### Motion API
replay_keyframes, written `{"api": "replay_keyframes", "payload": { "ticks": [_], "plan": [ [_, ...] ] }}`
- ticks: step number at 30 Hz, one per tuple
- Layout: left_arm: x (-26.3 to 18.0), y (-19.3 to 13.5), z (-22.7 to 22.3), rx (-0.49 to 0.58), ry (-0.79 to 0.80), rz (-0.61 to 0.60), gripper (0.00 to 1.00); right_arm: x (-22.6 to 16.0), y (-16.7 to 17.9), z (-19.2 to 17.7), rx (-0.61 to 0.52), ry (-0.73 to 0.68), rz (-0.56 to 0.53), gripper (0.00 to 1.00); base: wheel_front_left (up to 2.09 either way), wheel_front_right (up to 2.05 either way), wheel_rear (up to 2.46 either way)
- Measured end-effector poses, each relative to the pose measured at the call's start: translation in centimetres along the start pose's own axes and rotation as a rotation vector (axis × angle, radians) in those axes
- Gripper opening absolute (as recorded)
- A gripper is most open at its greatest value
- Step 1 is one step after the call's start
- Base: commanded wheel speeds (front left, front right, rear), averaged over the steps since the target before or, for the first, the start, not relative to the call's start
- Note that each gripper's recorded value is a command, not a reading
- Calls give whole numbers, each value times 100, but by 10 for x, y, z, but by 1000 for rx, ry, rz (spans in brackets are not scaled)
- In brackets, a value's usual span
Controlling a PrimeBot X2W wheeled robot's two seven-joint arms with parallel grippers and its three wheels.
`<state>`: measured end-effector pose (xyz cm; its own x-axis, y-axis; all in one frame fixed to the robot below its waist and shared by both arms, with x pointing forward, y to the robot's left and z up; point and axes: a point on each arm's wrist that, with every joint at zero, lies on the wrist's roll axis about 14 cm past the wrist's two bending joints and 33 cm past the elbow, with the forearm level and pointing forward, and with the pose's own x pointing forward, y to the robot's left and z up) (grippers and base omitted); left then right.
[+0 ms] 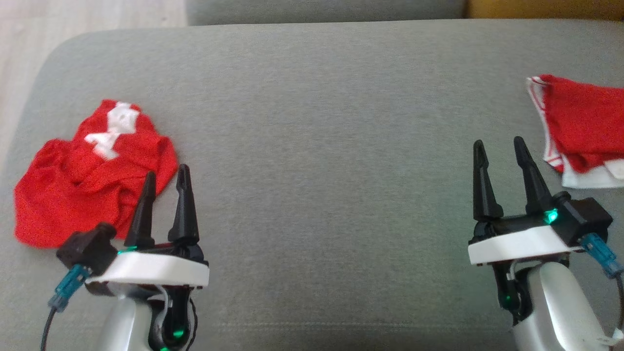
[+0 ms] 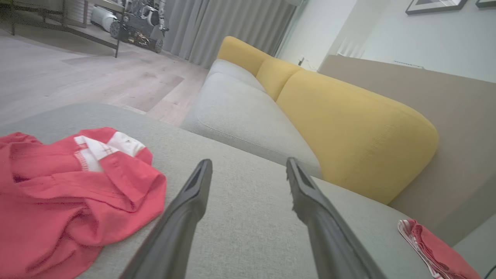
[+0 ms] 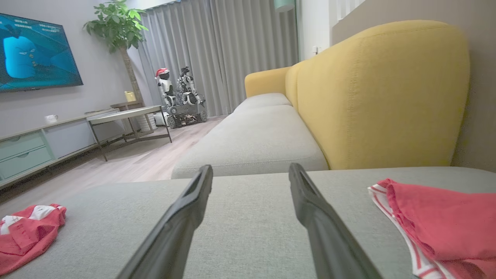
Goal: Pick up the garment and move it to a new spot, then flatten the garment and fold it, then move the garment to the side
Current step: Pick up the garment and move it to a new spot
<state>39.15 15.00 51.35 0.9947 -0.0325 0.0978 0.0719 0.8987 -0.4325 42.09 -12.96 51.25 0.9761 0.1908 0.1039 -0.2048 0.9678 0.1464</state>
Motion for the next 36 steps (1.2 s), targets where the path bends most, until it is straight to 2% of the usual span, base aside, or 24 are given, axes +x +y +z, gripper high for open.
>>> {"api": "replay_keyframes", "payload": {
  "ticks": [10, 23, 28, 36],
  "plan": [
    [-32, 45, 32, 3, -83, 149, 100, 24, 63, -17, 36, 36, 181, 100, 0, 0, 0],
    [-90, 91, 71, 12, -202, 336, 100, 31, 137, -33, 66, 88, 382, 100, 0, 0, 0],
    [-100, 99, 79, 18, -228, 368, 100, 32, 148, -32, 67, 88, 412, 100, 0, 0, 0],
    [-100, 108, 76, -15, -223, 400, 100, 31, 143, -37, 78, 105, 397, 100, 0, 0, 0]
  ]
}}
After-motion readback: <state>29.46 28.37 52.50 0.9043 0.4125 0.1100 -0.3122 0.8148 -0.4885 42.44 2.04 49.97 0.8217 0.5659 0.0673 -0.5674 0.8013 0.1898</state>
